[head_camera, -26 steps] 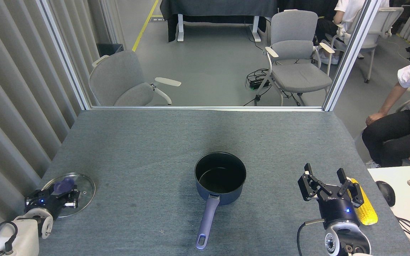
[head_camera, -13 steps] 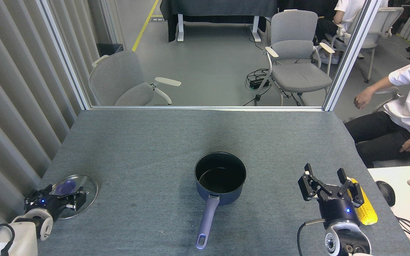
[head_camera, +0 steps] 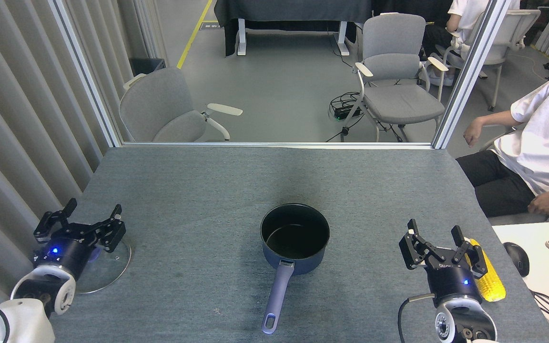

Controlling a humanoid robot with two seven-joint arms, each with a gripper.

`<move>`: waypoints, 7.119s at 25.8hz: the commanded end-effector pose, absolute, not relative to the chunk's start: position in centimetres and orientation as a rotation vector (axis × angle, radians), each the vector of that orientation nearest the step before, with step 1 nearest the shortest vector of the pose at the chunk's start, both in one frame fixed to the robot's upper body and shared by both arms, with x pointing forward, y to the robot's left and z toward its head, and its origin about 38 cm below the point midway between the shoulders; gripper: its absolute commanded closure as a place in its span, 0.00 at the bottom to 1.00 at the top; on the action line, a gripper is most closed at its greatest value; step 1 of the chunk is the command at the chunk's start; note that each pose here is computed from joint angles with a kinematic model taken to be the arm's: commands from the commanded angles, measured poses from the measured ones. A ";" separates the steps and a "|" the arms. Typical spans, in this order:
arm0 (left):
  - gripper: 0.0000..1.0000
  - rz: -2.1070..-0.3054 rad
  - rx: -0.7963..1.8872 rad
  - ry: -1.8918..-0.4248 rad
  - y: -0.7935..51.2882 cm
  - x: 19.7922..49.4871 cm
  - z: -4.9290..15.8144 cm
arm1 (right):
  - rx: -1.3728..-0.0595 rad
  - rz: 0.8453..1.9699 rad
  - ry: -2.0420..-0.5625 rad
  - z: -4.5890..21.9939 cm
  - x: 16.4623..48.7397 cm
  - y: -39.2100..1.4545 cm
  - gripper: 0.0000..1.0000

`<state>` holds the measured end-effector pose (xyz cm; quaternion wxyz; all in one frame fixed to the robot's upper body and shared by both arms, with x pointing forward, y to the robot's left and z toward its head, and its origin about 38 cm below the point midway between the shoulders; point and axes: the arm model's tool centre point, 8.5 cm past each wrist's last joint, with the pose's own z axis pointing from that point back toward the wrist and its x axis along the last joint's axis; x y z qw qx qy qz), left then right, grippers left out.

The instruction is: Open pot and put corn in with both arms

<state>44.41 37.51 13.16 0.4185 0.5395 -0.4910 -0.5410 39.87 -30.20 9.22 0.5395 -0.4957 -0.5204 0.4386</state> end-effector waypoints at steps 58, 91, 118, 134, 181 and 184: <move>0.01 -1.197 1.245 -1.453 26.5 40.3 10.3 | -0.834 1.363 -0.561 -1.1 43.1 -46.4 0.16; 0.01 -1.190 1.251 -1.451 26.7 40.6 10.5 | -0.696 1.371 -0.912 11.3 53.6 -29.6 0.98; 0.01 -1.167 1.264 -1.430 27.9 40.3 10.4 | -0.572 1.610 -0.853 9.7 51.7 -7.0 0.98; 0.01 -1.159 1.272 -1.424 28.2 40.3 10.5 | -0.557 1.625 -0.821 8.1 50.7 -6.9 0.95; 0.01 -1.164 1.265 -1.430 28.1 40.1 10.4 | -1.157 1.142 -1.261 8.8 42.0 -28.0 0.00; 0.01 -1.162 1.266 -1.429 28.1 40.1 10.4 | -1.161 1.144 -1.235 7.9 39.7 -28.4 0.00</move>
